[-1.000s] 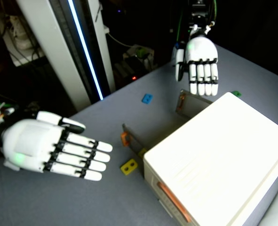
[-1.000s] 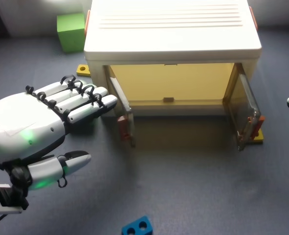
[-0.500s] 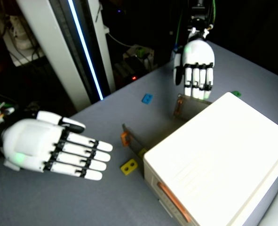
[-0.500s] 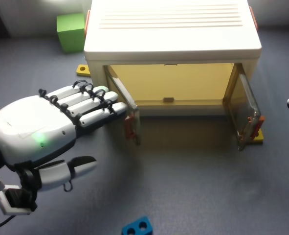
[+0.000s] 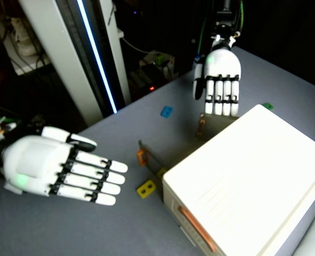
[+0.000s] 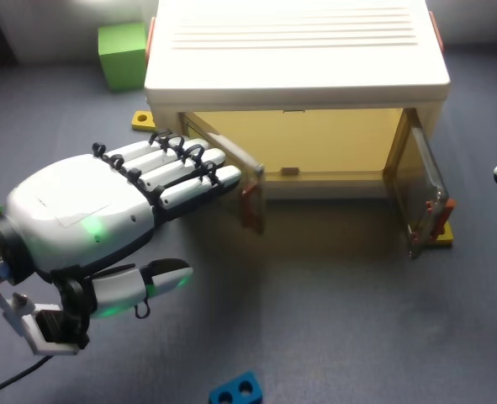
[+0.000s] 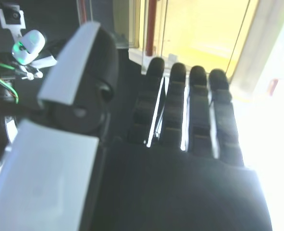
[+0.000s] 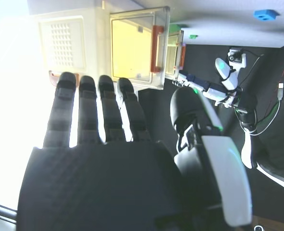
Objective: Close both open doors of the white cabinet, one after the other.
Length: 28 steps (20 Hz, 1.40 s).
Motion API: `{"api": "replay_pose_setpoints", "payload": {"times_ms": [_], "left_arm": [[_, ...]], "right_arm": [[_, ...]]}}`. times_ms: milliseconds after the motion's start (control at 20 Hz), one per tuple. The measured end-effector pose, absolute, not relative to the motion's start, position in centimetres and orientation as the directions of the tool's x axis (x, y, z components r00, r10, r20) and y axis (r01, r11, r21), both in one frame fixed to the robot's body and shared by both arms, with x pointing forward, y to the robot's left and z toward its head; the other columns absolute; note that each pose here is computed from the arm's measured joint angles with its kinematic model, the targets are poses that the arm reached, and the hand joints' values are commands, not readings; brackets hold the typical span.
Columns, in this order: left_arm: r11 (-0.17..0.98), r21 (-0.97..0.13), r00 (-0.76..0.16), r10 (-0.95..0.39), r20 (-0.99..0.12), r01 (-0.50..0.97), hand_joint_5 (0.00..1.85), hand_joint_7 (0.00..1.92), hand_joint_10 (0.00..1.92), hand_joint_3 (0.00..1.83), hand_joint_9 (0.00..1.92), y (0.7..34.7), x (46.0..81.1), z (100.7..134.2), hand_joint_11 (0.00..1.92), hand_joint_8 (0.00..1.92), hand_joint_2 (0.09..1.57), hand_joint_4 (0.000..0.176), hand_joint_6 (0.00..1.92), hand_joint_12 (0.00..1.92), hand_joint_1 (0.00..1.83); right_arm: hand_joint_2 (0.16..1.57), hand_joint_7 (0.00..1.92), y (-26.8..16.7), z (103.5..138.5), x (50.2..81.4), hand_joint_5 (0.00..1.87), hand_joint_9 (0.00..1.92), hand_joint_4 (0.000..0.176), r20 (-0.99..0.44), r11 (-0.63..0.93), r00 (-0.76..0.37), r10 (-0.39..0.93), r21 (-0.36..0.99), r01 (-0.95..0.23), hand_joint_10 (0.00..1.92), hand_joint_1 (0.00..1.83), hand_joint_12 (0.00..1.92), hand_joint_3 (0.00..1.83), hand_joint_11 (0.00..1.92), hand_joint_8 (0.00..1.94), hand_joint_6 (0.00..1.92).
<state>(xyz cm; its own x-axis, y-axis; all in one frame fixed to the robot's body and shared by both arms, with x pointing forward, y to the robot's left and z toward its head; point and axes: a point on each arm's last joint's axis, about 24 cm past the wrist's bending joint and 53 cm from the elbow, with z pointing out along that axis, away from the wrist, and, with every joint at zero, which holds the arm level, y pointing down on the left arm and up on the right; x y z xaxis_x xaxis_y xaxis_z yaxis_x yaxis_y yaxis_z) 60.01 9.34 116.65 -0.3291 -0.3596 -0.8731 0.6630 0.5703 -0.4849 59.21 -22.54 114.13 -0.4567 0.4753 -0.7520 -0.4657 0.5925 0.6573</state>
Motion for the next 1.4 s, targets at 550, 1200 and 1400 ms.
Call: {"api": "replay_pose_setpoints", "payload": {"times_ms": [550, 1200, 1400], "left_arm": [[0.555, -0.497, -0.334, -0.374, -0.865, 0.667, 0.12, 0.13, 0.0, 0.0, 0.17, 7.3, 61.5, 116.7, 0.03, 0.0, 1.35, 0.0, 0.0, 0.54, 0.55], [0.535, -0.499, -0.325, -0.39, -0.862, 0.682, 0.04, 0.0, 0.01, 0.01, 0.05, 5.9, 62.0, 117.5, 0.0, 0.0, 1.39, 0.0, 0.0, 0.65, 0.48], [0.531, -0.495, -0.323, -0.387, -0.864, 0.687, 0.06, 0.05, 0.01, 0.01, 0.11, 7.0, 60.5, 117.6, 0.0, 0.01, 1.46, 0.0, 0.0, 0.88, 0.22]], "right_arm": [[1.5, 0.06, -22.6, 114.1, 59.2, 0.14, 0.0, 0.0, -0.752, 0.593, -0.457, 0.476, 0.658, -0.465, 0.0, 0.07, 0.01, 0.0, 0.04, 0.01, 0.01], [1.5, 0.06, -22.4, 113.9, 59.2, 0.17, 0.0, 0.0, -0.748, 0.589, -0.461, 0.478, 0.662, -0.463, 0.0, 0.06, 0.01, 0.0, 0.05, 0.01, 0.02], [1.49, 0.05, -22.4, 114.0, 59.2, 0.14, 0.0, 0.0, -0.746, 0.587, -0.461, 0.48, 0.664, -0.463, 0.0, 0.0, 0.0, 0.0, 0.05, 0.0, 0.0]]}}
